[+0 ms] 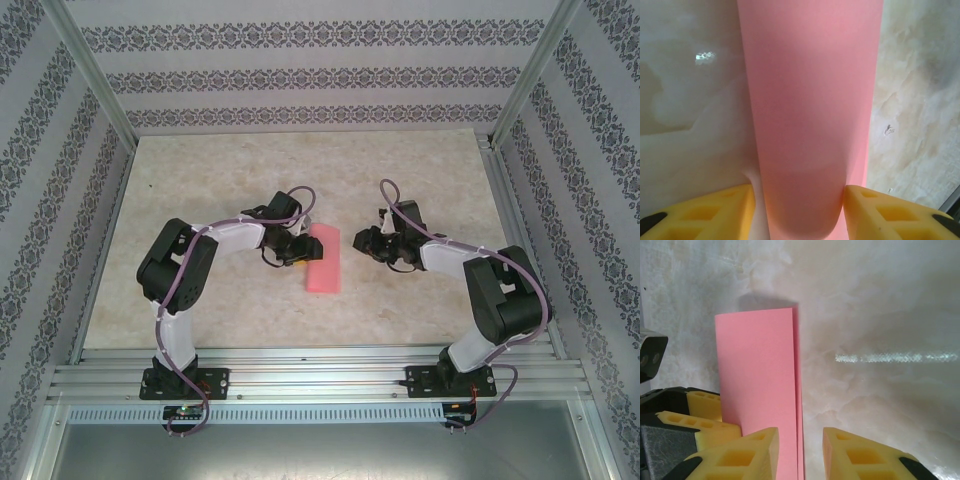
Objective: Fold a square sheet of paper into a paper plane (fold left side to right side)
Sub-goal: First fold in half a square sheet of paper at the center of the table.
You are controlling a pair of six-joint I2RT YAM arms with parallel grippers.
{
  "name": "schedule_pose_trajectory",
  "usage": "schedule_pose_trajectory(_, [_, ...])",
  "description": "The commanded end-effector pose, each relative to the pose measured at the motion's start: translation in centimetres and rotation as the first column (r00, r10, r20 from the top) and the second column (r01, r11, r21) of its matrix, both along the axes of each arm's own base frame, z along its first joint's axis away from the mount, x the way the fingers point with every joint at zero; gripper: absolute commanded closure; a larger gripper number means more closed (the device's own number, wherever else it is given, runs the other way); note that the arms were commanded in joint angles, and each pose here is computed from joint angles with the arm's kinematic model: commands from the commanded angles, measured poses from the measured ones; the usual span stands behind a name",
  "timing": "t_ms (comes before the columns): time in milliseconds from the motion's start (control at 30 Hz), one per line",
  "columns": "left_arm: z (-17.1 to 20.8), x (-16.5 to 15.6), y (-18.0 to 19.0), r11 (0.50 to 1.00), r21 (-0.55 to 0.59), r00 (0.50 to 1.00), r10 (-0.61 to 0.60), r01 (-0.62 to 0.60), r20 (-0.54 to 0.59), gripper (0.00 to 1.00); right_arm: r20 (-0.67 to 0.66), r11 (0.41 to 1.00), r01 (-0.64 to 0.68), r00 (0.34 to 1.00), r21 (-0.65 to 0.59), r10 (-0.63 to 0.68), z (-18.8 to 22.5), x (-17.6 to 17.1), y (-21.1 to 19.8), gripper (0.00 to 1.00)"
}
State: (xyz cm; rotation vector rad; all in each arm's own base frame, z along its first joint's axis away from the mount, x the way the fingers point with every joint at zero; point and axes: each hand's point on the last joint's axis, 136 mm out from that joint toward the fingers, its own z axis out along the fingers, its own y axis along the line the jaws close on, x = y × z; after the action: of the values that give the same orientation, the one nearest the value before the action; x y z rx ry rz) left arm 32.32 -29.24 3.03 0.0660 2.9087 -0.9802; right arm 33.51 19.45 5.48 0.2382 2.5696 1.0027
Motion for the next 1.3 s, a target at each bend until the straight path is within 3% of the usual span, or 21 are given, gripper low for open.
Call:
schedule_pose_trajectory(0, [-2.1,-0.1,0.6,0.996,0.086,1.0,0.014,-0.012,-0.02,0.48,0.008,0.999,0.002,1.0,-0.038,-0.002,-0.3,-0.5,-0.8,0.71])
schedule_pose_trajectory(500, [-3.7,-0.2,0.9,0.991,0.125,0.996,0.056,-0.047,-0.074,0.47,-0.01,1.0,-0.009,1.0,-0.005,0.009,-0.7,-1.2,0.1,0.73])
schedule_pose_trajectory(1267, [-4.7,-0.9,0.6,0.985,0.171,0.996,-0.003,0.018,-0.088,0.44,-0.016,1.0,-0.025,1.0,-0.011,0.024,-0.8,-1.3,0.8,0.73])
